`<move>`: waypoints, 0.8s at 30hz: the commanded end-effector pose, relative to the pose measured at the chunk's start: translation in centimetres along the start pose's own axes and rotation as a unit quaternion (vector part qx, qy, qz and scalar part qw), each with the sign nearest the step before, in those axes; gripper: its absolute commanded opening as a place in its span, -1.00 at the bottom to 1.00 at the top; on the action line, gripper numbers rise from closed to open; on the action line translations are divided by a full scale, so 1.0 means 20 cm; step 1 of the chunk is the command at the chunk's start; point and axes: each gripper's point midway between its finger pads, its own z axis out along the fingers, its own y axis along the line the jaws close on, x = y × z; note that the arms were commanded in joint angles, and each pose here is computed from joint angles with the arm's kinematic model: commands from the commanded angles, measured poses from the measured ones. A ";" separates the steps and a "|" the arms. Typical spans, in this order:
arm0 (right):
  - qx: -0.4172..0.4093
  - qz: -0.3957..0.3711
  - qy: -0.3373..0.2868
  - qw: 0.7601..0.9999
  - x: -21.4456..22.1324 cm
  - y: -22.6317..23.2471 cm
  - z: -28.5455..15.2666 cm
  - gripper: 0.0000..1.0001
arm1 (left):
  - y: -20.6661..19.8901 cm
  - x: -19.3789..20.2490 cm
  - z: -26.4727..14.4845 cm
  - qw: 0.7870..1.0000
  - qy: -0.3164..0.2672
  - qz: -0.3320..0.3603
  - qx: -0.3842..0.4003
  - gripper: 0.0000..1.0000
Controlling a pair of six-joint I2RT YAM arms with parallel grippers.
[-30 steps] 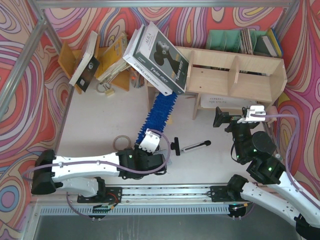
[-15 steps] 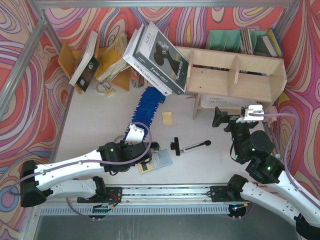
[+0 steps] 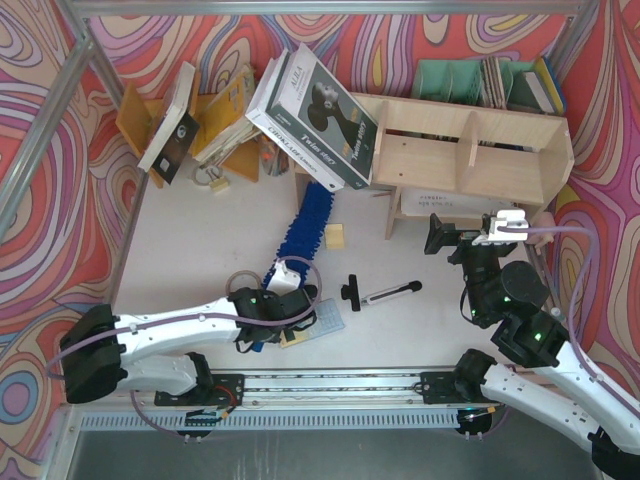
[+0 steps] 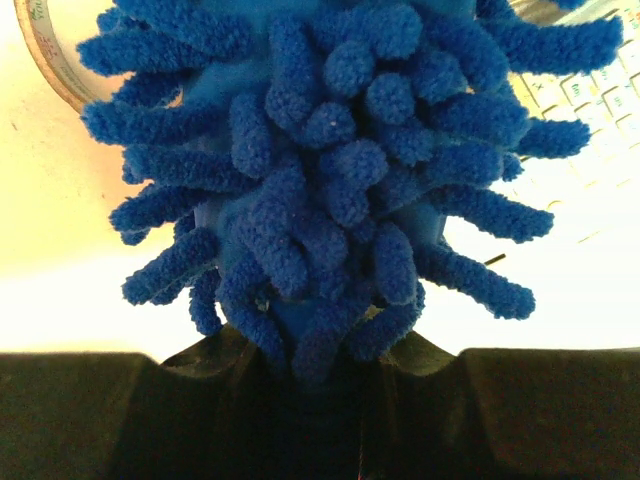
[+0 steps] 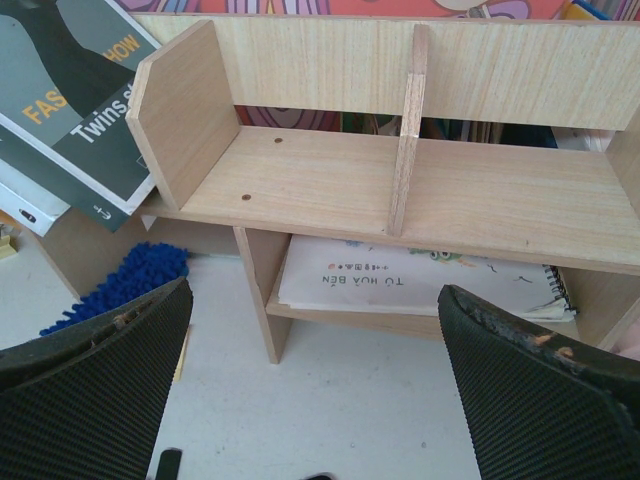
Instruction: Dust the bookshelf with a duster
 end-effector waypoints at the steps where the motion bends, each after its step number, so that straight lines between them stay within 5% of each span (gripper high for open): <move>1: 0.005 0.009 -0.007 1.000 -0.04 -0.02 -0.01 0.97 | -0.01 -0.04 0.03 1.000 -0.015 -0.021 -0.003 -1.00; 15: 0.005 0.011 -0.008 1.000 -0.04 -0.02 -0.01 0.97 | 0.17 -0.33 -0.29 0.992 -0.124 -0.025 -0.019 -1.00; 24: 0.006 0.011 -0.007 1.000 -0.04 -0.02 -0.01 0.97 | 0.04 -0.23 -0.12 0.996 -0.079 -0.028 0.001 -1.00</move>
